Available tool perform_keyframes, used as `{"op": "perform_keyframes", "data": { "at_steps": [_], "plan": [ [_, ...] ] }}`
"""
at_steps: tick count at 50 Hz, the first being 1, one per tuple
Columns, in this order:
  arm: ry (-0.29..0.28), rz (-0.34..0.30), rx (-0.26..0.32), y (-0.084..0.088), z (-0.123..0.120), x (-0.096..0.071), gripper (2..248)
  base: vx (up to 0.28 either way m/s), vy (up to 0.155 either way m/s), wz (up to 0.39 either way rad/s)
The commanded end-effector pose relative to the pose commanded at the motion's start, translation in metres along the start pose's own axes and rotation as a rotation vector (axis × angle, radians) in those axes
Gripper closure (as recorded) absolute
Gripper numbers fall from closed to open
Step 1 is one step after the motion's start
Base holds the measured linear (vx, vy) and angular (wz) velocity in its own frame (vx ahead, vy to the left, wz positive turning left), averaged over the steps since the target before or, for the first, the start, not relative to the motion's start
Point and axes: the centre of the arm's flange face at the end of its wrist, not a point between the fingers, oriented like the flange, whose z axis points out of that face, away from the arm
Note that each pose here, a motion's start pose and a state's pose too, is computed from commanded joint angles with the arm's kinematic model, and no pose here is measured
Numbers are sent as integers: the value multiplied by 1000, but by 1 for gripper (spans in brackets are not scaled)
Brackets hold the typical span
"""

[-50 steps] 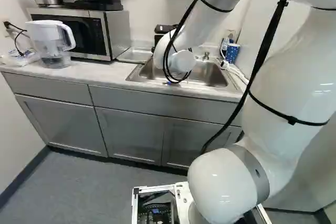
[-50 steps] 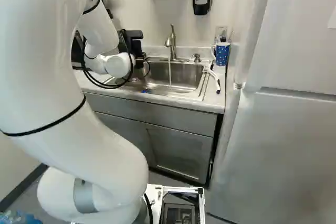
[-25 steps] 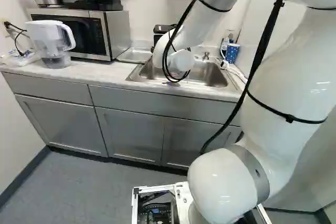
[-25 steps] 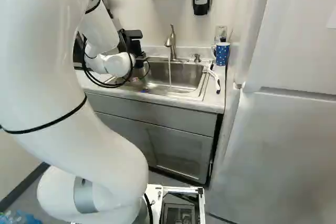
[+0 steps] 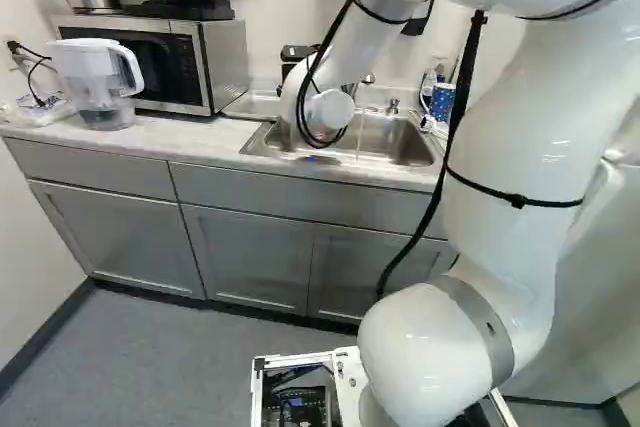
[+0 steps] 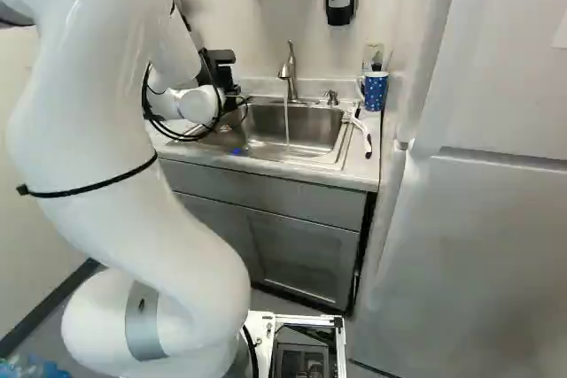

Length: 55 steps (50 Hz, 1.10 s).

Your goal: Rinse the cup and place it in the tray

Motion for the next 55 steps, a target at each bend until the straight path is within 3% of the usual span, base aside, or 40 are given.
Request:
{"op": "perform_keyframes", "data": {
  "at_steps": [44, 55],
  "plan": [
    [36, -8, 75, -48, 82, 4, 127, 0, 0, 0],
    [33, -10, 83, -55, 102, -5, 127, 0, 0, 0]
  ]
}}
